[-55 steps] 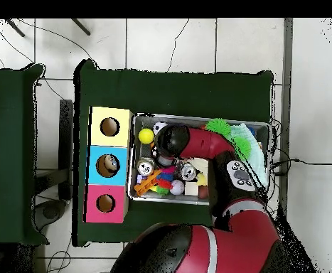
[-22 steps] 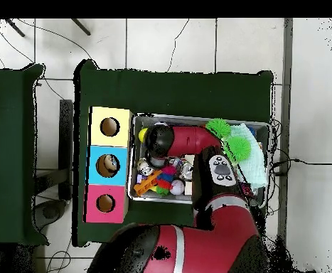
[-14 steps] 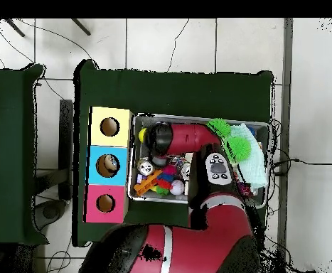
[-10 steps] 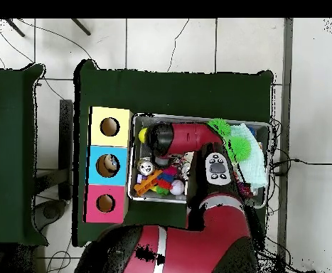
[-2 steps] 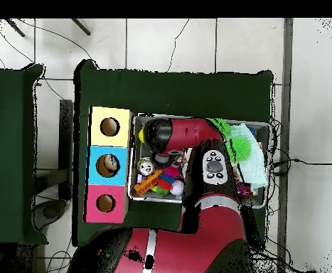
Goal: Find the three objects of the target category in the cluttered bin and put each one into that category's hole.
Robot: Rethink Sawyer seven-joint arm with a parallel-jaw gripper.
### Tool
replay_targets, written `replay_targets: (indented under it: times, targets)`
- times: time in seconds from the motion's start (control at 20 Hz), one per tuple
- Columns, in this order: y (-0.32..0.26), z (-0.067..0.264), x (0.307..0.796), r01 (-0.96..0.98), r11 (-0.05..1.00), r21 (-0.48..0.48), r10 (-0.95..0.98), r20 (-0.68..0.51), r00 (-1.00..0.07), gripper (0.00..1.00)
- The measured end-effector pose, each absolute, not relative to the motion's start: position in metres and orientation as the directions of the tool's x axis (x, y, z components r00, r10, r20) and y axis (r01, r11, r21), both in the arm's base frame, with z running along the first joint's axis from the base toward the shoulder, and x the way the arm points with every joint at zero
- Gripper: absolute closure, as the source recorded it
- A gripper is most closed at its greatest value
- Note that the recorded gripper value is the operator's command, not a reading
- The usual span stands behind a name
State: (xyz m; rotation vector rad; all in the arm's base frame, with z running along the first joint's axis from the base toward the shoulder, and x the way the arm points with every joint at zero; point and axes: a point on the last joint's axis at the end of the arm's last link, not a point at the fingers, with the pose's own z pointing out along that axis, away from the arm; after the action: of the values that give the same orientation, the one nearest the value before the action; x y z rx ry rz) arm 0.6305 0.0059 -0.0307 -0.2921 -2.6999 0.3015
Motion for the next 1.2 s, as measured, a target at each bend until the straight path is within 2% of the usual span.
replay_targets:
  times: [0.75, 1.2]
  targets:
    - [-0.009, -0.03, 0.628, 0.177, 0.949, -0.263, 0.27, 0.38, -0.885, 0.0]
    - [-0.035, -0.042, 0.637, 0.274, 0.95, -0.15, 0.307, 0.289, -0.907, 0.0]
